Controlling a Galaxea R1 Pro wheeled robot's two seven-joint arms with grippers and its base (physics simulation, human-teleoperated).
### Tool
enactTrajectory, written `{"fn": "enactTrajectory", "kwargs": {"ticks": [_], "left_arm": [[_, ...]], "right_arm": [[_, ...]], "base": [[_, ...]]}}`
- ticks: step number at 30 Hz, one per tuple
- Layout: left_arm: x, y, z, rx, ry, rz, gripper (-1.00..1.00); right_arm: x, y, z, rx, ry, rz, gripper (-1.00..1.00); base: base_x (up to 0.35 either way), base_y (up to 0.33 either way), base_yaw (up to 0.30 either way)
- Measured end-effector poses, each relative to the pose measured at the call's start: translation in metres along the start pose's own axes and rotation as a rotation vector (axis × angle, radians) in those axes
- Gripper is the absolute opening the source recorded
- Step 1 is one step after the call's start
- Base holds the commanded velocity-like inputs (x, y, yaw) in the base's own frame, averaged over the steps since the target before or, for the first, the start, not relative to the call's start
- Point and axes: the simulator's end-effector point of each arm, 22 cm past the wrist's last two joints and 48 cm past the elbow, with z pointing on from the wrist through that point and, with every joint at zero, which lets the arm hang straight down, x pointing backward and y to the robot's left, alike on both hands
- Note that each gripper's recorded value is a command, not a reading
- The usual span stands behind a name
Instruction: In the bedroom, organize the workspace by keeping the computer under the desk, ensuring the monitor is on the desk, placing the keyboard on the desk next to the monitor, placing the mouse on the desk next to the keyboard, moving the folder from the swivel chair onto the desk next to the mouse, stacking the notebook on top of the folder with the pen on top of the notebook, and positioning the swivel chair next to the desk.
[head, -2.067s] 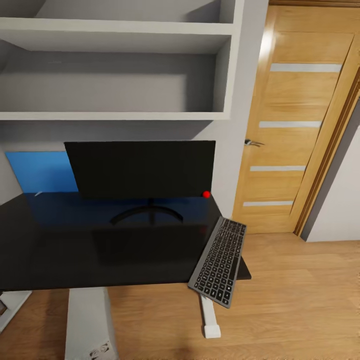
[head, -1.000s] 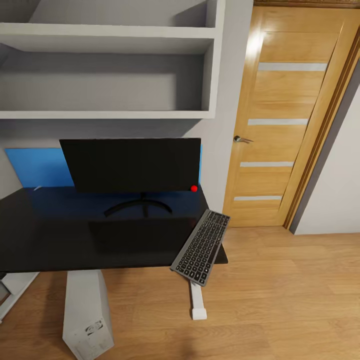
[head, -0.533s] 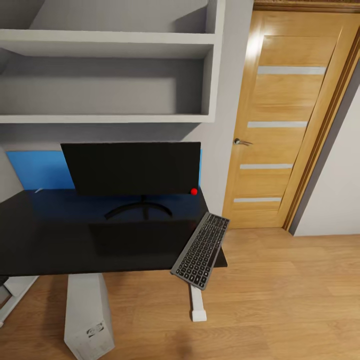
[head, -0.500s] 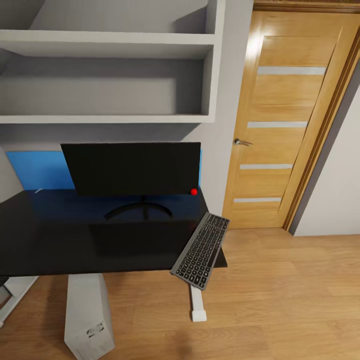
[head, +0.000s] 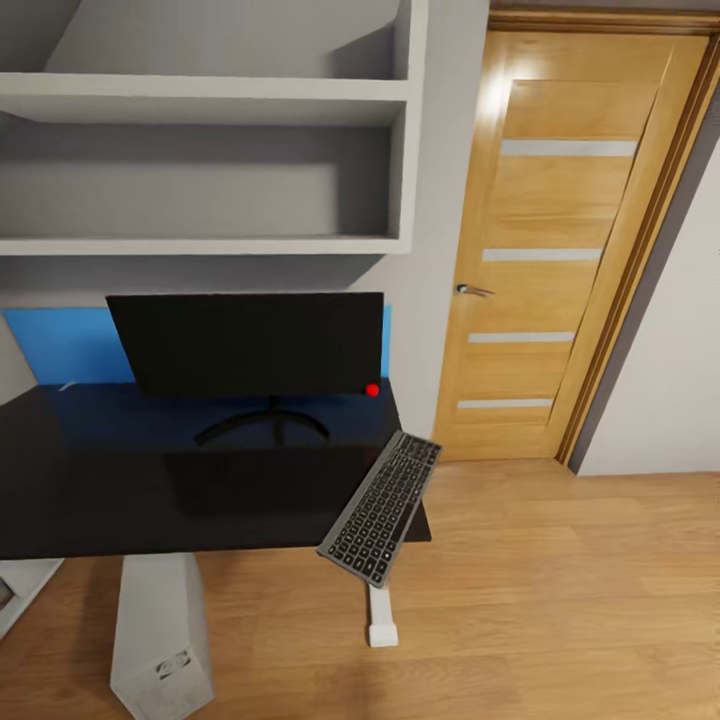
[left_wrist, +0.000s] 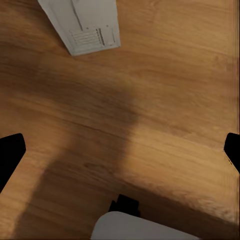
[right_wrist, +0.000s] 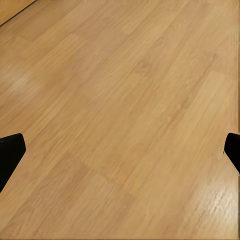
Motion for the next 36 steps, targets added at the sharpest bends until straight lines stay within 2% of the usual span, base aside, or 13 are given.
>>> {"fn": "enactTrajectory", "kwargs": {"ticks": [12,23,29,33,36], "left_arm": [[-0.01,0.001,-0.015,-0.001,0.0,0.0,1.0],[-0.018,0.002,-0.029,-0.001,0.002,-0.001,1.0],[-0.022,0.003,-0.036,0.0,0.003,-0.001,1.0],[-0.015,0.005,-0.042,-0.001,0.023,0.004,1.0],[-0.014,0.005,-0.046,0.001,0.03,0.006,1.0]], "right_arm": [[-0.016,0.005,-0.011,-0.017,-0.004,-0.025,1.0],[-0.028,0.008,-0.02,-0.029,-0.004,-0.045,1.0],[-0.024,0.004,-0.029,-0.037,0.017,-0.096,1.0],[-0.021,0.011,-0.036,-0.068,0.027,-0.143,1.0],[-0.016,0.018,-0.043,-0.081,0.038,-0.145,1.0]], "base": [[0.005,-0.287,0.0],[0.007,-0.047,0.0],[0.0,-0.003,0.0],[0.0,0.0,0.0],[0.0,0.0,0.0]]}}
